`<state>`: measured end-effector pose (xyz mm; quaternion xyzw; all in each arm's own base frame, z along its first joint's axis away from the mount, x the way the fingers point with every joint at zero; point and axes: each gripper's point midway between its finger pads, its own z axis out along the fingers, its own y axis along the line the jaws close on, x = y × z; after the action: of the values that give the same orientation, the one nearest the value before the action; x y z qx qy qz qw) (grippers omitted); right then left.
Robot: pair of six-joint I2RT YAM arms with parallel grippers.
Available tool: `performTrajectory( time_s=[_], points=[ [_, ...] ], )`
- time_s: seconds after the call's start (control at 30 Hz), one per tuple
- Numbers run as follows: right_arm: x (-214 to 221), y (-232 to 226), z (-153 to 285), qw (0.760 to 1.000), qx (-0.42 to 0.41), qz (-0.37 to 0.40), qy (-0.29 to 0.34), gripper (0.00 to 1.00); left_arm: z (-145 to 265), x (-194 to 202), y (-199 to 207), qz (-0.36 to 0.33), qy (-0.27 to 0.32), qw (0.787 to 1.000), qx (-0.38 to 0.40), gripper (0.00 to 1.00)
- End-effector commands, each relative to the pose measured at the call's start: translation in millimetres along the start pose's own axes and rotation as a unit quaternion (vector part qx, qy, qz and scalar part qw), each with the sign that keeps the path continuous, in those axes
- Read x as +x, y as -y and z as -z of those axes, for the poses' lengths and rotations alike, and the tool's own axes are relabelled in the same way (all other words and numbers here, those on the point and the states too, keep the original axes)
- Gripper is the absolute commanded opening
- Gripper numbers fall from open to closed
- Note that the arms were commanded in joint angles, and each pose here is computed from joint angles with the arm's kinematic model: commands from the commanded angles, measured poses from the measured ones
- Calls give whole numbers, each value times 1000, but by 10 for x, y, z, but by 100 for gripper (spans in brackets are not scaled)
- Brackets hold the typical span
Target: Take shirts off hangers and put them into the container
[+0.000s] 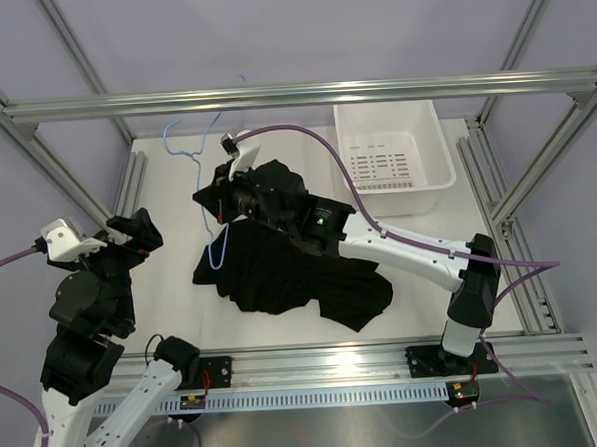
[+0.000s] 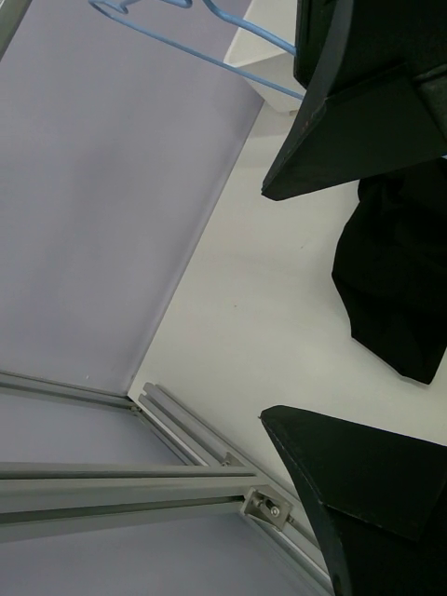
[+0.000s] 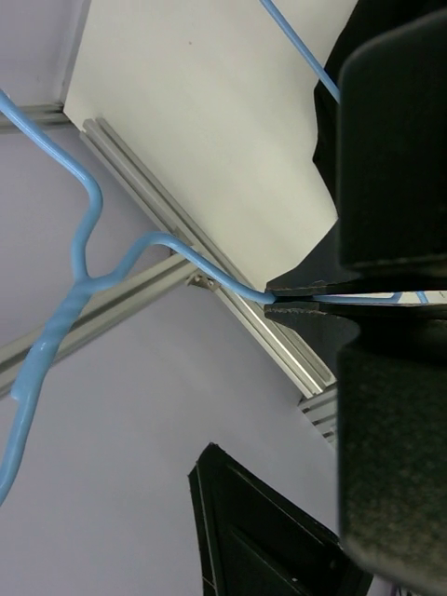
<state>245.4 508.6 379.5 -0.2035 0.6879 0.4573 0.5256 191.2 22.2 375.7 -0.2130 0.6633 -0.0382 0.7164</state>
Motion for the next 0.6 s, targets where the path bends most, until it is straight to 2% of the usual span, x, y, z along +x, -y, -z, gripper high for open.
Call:
performTrajectory(
  time_s=[0.0, 0.3, 0.33, 0.57],
  points=[
    [-675, -141, 101, 996, 4, 1, 93, 0, 19, -138, 63, 26, 20, 999, 14, 99],
    [-943, -220, 0, 994, 9, -3, 113, 0, 34, -145, 31, 22, 22, 999, 11, 99],
    [-842, -170, -43, 995, 20, -3, 96, 0, 34, -147, 35, 23, 22, 999, 11, 99],
    [-821, -13, -84, 991, 64, -49, 108, 0, 45, -127, 28, 26, 21, 999, 13, 99]
  ],
)
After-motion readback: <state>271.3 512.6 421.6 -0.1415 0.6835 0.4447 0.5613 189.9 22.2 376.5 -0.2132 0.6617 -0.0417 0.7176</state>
